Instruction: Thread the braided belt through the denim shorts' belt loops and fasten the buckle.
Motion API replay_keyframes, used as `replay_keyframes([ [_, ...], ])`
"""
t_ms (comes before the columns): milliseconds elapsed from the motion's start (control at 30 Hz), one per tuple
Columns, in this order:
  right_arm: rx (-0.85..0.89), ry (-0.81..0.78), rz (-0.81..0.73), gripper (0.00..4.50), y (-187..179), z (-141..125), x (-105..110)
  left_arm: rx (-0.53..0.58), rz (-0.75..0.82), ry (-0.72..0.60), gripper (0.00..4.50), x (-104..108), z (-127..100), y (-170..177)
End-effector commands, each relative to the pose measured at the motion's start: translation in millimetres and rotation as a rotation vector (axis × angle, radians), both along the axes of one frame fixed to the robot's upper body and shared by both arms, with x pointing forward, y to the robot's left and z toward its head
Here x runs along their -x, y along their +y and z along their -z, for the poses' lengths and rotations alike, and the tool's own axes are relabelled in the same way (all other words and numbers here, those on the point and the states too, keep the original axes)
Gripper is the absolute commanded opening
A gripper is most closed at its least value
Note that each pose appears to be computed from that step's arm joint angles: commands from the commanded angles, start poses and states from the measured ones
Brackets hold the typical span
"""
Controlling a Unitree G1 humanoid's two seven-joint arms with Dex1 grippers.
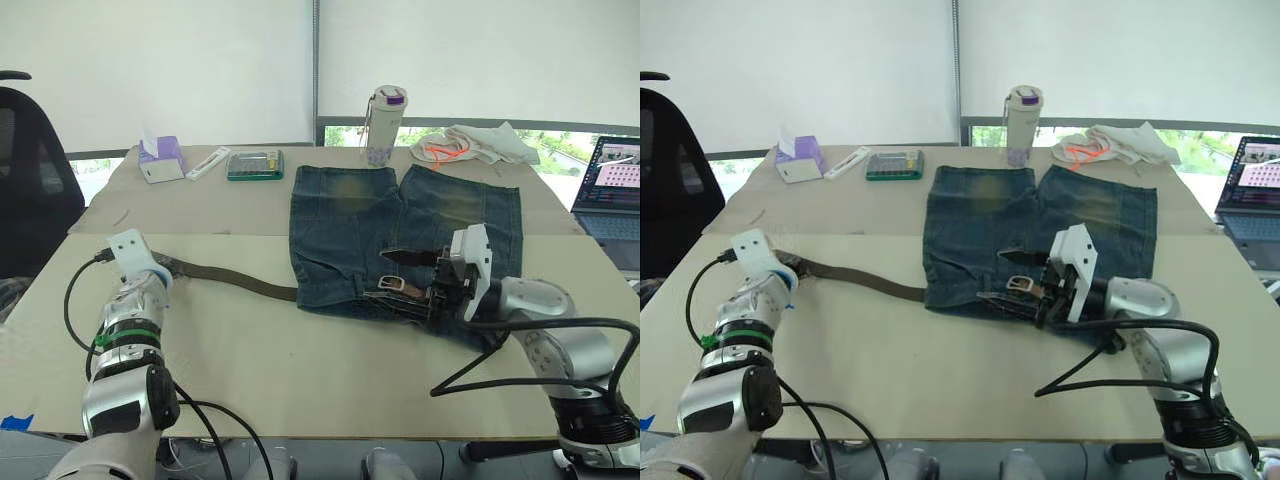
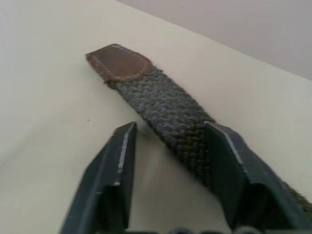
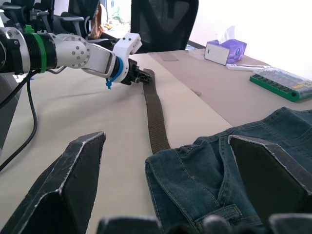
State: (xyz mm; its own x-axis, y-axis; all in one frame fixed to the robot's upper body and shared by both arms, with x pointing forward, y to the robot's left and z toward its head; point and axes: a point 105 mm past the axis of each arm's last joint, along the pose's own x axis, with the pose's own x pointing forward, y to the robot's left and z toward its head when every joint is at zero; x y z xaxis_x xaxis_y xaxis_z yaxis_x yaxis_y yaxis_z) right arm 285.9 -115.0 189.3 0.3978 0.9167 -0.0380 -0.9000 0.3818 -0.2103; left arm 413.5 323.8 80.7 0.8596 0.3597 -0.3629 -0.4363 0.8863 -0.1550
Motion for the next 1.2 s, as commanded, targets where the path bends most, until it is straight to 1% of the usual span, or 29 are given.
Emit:
replay_keyframes([
  [33, -0.007, -0.061, -0.002, 4.5, 1, -11, 0, -0.021, 0.006, 0.032, 0.62, 0, 7, -1],
  [100, -0.004, -0.061, -0.001, 4.5, 0, -11, 0, -0.034, -0.004, 0.032, 0.02, 0, 6, 1],
  [267, -0.011, -0.064, 0.007, 4.5, 0, -11, -2, -0.079, -0.016, 0.011, 0.02, 0, 1, 4],
  [400, -0.042, -0.059, 0.011, 4.5, 0, -13, -2, -0.109, -0.006, -0.166, 0.02, -8, -28, 1],
  [500, -0.043, -0.06, 0.015, 4.5, 0, -13, -2, -0.139, 0.022, -0.27, 0.02, -11, -45, -6],
  [567, -0.066, -0.046, 0.019, 4.5, 0, -13, -2, -0.231, 0.107, -0.419, 0.02, -13, -76, -26],
  [633, -0.098, -0.031, 0.02, 4.5, 2, -15, -2, -0.322, 0.216, -0.549, 0.02, -12, -102, -53],
  [667, -0.121, -0.024, 0.02, 4.5, 4, -18, -2, -0.379, 0.293, -0.608, 0.02, -10, -114, -72],
  [733, -0.164, -0.008, 0.017, 4.5, 9, -22, -1, -0.53, 0.443, -0.671, 0.02, -5, -129, -108],
  [800, -0.187, 0.01, 0.037, 4.5, 13, -23, -4, -0.666, 0.553, -0.707, 0.02, 0, -136, -137],
  [867, -0.203, 0.019, 0.093, 4.5, 18, -23, -12, -0.806, 0.637, -0.741, 0.02, 6, -140, -162],
  [900, -0.223, 0.039, 0.148, 4.5, 21, -23, -19, -0.977, 0.724, -0.771, 0.02, 13, -143, -186],
  [933, -0.253, 0.068, 0.185, 4.5, 26, -23, -24, -1.101, 0.794, -0.797, 0.02, 19, -143, -206],
  [967, -0.272, 0.09, 0.207, 4.5, 29, -24, -26, -1.179, 0.837, -0.814, 0.02, 24, -141, -218],
  [1033, -0.348, 0.153, 0.252, 4.5, 35, -27, -31, -1.252, 0.824, -0.844, 0.02, 28, -142, -232],
  [1067, -0.398, 0.206, 0.277, 4.5, 38, -28, -33, -1.339, 0.831, -0.859, 0.02, 31, -141, -241],
  [1100, -0.439, 0.245, 0.295, 4.5, 40, -30, -35, -1.396, 0.826, -0.876, 0.02, 34, -140, -247],
  [1200, -0.515, 0.344, 0.331, 4.5, 42, -32, -38, -1.517, 0.8, -0.879, 0.02, 35, -137, -251],
])
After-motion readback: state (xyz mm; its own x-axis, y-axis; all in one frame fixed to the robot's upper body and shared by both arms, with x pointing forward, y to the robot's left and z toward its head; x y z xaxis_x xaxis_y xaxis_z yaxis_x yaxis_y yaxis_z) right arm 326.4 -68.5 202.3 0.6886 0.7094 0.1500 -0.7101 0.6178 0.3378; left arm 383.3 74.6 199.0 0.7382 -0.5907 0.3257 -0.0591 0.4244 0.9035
